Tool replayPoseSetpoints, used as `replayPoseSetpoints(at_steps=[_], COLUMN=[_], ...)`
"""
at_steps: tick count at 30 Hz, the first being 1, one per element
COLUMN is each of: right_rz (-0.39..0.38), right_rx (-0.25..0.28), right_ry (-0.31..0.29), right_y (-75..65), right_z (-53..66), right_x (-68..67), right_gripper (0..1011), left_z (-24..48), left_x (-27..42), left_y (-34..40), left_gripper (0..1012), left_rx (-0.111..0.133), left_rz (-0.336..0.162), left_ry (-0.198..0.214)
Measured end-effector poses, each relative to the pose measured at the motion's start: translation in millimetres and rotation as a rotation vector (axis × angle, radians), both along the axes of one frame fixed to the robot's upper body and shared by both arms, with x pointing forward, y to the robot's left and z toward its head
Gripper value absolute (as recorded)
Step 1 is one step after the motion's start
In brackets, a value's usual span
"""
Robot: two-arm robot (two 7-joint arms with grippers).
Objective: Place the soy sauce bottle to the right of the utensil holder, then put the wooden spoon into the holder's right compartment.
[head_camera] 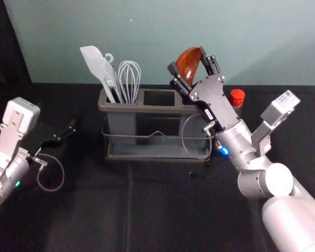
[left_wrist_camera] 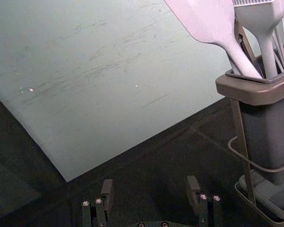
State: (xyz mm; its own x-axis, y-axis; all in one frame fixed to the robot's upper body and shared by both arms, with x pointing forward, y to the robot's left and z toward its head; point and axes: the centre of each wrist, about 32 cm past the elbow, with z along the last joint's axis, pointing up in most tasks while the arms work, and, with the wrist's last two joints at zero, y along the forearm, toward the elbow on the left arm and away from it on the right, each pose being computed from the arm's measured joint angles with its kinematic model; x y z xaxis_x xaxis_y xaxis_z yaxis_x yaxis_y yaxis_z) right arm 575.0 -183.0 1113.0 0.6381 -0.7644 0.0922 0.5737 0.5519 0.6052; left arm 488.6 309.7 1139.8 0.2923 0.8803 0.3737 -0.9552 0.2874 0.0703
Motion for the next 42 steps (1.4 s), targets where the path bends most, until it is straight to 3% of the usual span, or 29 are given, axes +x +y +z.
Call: replayPoseSetpoints(at_steps=[4,10,17,24,28,34,38,42], right_rz=[0.002,-0.002,-0.002,-0.008,-0.029,-0.086,-0.13,-0.209], right_rx=[0.001,0.025,0.043,0.068,0.077,0.046,0.014,-0.053], right_ry=[0.001,0.005,-0.012,-0.085,-0.129,-0.186,-0.173,-0.128], right_y=[-0.2,0.9,1.3,-4.1,-11.8,-36.6,-51.7,-73.5], right_z=[0.0,-0.6,4.4,29.9,45.4,68.3,76.5,86.8], right_x=[0.2,0.0,-0.4,-2.5,-4.3,-8.6,-12.8,-19.4], right_gripper=[855,1002,1004,1004,1004,1004,1004,1004], left_z=[0.0,0.0,0.0,0.0,0.0,0.0,0.0,0.0], left_x=[0.0,0.0,0.0,0.0,0.0,0.0,0.0,0.0], left_y=[0.0,0.0,0.0,0.0,0.0,0.0,0.0,0.0], left_gripper=[1000,1000,1000,1000,1000,1000,1000,1000], left_rx=[0.0,0.0,0.0,0.0,0.0,0.0,0.0,0.0], left_rz=[0.0,0.0,0.0,0.0,0.0,0.0,0.0,0.0], left_ry=[0.0,0.0,0.0,0.0,0.0,0.0,0.0,0.0])
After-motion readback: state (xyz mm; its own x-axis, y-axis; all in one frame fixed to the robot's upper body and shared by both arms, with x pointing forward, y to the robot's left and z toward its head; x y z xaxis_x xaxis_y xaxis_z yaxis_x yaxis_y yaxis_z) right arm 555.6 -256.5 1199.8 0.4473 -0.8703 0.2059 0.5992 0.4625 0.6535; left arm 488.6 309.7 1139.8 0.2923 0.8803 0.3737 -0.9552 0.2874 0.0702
